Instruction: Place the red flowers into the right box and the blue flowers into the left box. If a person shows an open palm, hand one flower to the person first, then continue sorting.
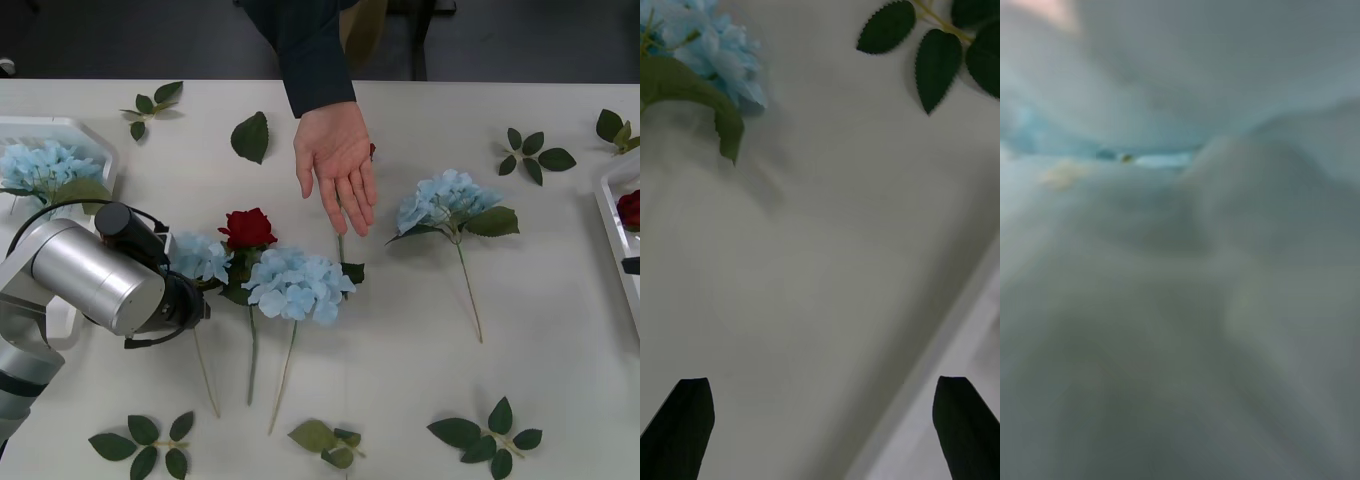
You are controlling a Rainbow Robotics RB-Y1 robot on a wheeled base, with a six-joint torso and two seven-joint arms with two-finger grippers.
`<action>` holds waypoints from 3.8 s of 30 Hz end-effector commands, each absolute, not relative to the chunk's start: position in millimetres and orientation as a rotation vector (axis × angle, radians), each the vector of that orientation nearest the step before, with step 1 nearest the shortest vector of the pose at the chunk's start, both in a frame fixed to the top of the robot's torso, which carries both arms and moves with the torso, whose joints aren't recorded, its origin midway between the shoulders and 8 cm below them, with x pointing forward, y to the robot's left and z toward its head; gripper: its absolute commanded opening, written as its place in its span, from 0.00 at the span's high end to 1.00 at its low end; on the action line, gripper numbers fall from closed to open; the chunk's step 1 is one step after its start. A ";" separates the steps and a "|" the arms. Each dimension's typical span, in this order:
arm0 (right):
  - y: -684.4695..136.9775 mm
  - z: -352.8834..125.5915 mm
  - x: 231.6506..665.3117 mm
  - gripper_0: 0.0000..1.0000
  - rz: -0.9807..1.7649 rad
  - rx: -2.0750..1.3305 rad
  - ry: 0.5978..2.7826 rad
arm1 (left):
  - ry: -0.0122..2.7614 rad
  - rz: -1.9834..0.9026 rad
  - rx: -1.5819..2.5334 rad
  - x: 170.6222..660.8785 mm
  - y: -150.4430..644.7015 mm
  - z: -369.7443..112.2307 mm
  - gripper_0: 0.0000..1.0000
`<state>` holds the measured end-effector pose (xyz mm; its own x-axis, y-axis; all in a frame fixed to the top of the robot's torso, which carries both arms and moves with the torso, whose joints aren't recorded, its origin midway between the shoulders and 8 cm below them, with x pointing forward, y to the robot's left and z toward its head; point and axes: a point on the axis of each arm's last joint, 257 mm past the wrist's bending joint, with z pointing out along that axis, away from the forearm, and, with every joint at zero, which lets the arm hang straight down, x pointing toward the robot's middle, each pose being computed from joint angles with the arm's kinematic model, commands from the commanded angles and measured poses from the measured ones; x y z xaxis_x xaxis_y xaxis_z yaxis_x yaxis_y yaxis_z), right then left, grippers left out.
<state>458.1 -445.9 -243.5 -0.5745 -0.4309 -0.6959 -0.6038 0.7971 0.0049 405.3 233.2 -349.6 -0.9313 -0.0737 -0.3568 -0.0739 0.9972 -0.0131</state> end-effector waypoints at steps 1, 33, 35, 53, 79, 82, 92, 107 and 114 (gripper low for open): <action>-385.7 -249.3 471.1 0.15 0.409 -0.667 2.291 | 2.760 -0.045 -0.075 405.6 218.1 -372.7 0.00; -163.6 -308.7 511.4 0.57 0.464 -0.416 2.274 | 2.724 -0.036 -0.057 414.2 217.4 -383.1 0.00; -165.4 -308.5 514.1 0.91 0.445 -0.410 2.271 | 2.722 -0.035 -0.055 414.7 217.5 -382.9 0.00; -189.6 -224.6 511.9 1.00 0.515 -0.398 2.138 | 2.718 -0.039 -0.050 415.6 216.1 -381.6 0.00; -56.1 54.5 424.8 1.00 0.602 -0.614 1.378 | 2.777 0.010 -0.019 385.4 212.8 -331.0 0.00; -46.1 62.5 441.2 1.00 0.568 -0.603 1.329 | 2.782 -0.009 -0.012 384.0 208.7 -331.3 0.00; -23.2 63.1 474.0 1.00 0.562 -0.550 1.222 | 2.778 -0.034 0.009 378.2 199.6 -342.3 0.00; -32.1 62.6 476.7 0.27 0.538 -0.561 1.228 | 2.713 -0.038 0.024 377.4 199.3 -360.2 0.00; -47.4 58.6 463.5 0.17 0.521 -0.595 1.243 | 2.706 0.028 0.035 377.8 208.2 -366.1 0.00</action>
<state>482.2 -37.3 38.2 0.1796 0.0771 -0.9807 -0.6574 0.7510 -0.0613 385.7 205.7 -360.7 -0.9072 0.0226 -0.4202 0.0194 0.9997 0.0118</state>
